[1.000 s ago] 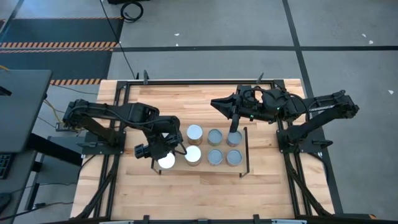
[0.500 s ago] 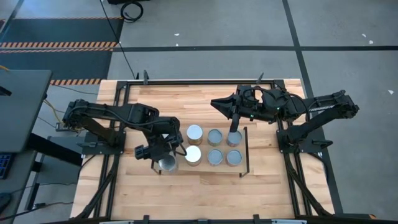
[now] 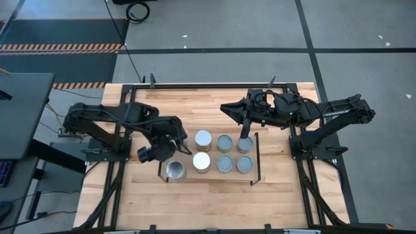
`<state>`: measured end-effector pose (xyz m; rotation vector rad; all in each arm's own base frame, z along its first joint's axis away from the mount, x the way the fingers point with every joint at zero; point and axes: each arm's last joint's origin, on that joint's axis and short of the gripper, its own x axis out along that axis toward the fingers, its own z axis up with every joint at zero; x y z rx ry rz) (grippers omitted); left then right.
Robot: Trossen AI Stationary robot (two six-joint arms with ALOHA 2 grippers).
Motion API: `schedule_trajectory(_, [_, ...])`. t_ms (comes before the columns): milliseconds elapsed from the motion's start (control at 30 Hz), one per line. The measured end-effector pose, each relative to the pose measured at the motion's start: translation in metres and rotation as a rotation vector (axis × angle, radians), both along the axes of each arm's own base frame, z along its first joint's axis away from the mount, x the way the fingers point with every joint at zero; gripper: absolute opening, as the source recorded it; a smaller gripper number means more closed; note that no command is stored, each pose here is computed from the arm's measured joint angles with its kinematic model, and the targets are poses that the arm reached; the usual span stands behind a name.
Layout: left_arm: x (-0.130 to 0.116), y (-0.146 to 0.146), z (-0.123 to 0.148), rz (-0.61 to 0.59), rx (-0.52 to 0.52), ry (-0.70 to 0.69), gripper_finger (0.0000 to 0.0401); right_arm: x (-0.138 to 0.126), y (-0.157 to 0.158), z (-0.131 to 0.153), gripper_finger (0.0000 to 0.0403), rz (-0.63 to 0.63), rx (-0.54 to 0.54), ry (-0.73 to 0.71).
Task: Pick and place cans onto a shelf
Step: Put the large canned peaches on the shelf
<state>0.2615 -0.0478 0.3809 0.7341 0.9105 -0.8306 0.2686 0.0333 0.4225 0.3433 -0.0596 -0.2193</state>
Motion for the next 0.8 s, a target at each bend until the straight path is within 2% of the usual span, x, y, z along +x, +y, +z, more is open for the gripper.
schedule_trajectory(133, [-0.008, 0.002, 0.019, 0.142, -0.033, 0.026, 0.0346, 0.0, 0.0, 0.001, 0.0058, 0.0, 0.009, -0.01])
schedule_trajectory(267, [-0.01, -0.001, 0.036, 0.349, -0.142, 0.02, 0.031, 0.0, 0.0, 0.001, 0.0058, 0.0, 0.034, -0.013])
schedule_trajectory(433, [-0.012, -0.015, 0.034, 0.448, -0.166, 0.062, 0.0221, 0.0, -0.001, 0.0, 0.0057, -0.001, 0.082, -0.019])
schedule_trajectory(533, [-0.016, -0.024, 0.033, 0.488, -0.181, 0.093, 0.0151, -0.002, -0.002, 0.002, 0.005, -0.015, 0.123, -0.036])
schedule_trajectory(700, [-0.022, -0.043, 0.033, 0.542, -0.192, 0.11, 0.0028, -0.005, 0.006, 0.002, 0.0034, -0.016, 0.122, -0.024])
schedule_trajectory(800, [-0.026, -0.053, 0.033, 0.557, -0.194, 0.113, 0.001, -0.007, 0.012, -0.002, 0.0025, -0.013, 0.133, 0.012])
